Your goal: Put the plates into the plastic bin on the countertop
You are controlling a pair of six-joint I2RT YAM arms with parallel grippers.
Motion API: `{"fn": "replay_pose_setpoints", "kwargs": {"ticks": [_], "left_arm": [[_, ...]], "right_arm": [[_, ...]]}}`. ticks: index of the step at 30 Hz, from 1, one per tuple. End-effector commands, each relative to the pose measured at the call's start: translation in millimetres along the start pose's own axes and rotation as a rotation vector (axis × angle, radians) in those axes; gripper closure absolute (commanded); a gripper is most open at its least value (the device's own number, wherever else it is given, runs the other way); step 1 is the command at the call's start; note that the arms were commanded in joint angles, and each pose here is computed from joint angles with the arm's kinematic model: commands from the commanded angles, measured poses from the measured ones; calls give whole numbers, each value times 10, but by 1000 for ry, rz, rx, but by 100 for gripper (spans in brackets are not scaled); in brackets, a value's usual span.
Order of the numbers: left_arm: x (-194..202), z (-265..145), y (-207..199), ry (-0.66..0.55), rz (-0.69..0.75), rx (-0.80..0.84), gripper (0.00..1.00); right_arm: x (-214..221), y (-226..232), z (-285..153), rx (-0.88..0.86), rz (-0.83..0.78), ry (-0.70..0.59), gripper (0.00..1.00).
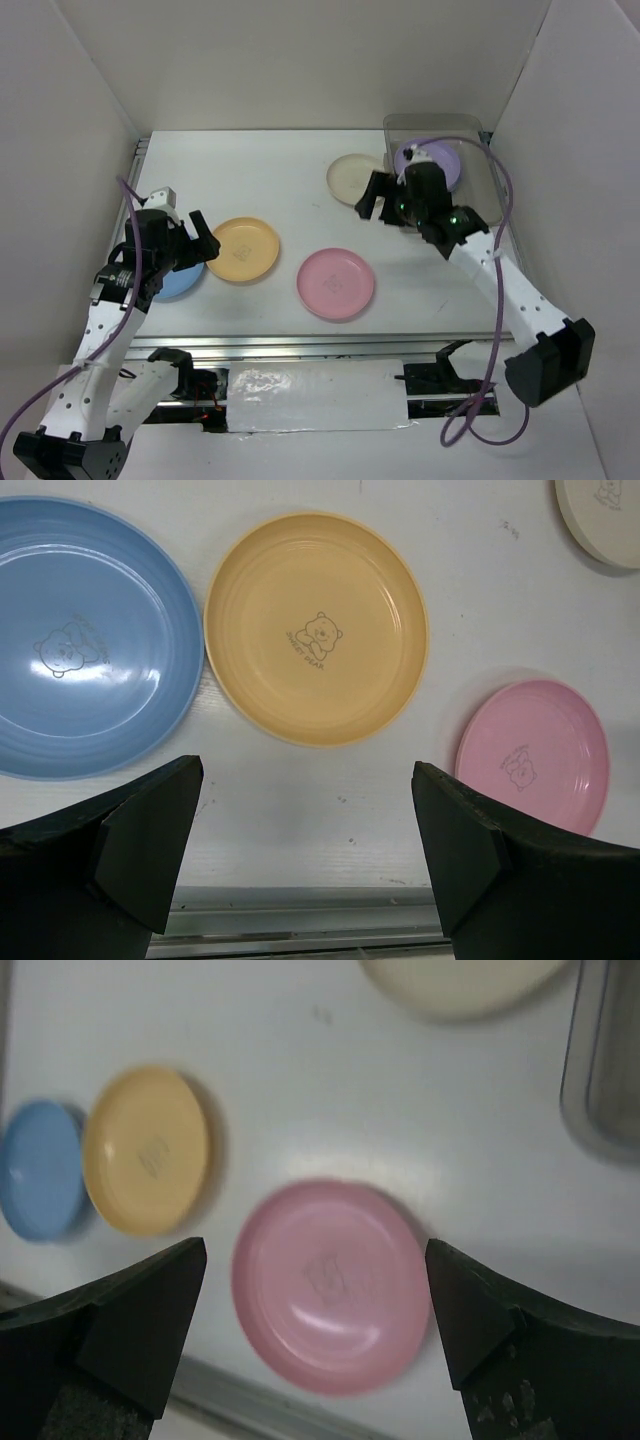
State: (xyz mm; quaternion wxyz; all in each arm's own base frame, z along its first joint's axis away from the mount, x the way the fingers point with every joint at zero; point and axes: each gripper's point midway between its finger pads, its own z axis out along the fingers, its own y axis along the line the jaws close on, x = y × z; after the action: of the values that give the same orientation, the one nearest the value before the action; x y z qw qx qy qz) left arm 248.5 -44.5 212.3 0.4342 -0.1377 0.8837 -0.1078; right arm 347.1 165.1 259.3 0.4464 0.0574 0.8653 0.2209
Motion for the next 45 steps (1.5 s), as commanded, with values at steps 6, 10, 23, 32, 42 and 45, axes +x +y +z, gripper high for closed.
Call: {"fn": "replay_pose_setpoints", "kwargs": {"ticks": [6,10,23,32,42,45], "left_arm": [[-63,-4,-33,-31,6,16,1],[-76,-29,-37,-43,7,22,1],[-62,-17,-47,-34,11,28,1],[-76,-42,-65,-46,14,39,1],[-81,-61,-84,-51,17,54,1],[-73,-63,-92,-50,18,60,1]], "right_arm": [[1443,-424,-223,75,-16,208,5],[1955,-662,-135,100,5,309,9],[2514,-701,367,80,75,450,55],[1410,-309,264,46,182,118,100],[-514,-1074,380,282,284,-135,100],[-845,-1582,673,308,397,-119,100]]}}
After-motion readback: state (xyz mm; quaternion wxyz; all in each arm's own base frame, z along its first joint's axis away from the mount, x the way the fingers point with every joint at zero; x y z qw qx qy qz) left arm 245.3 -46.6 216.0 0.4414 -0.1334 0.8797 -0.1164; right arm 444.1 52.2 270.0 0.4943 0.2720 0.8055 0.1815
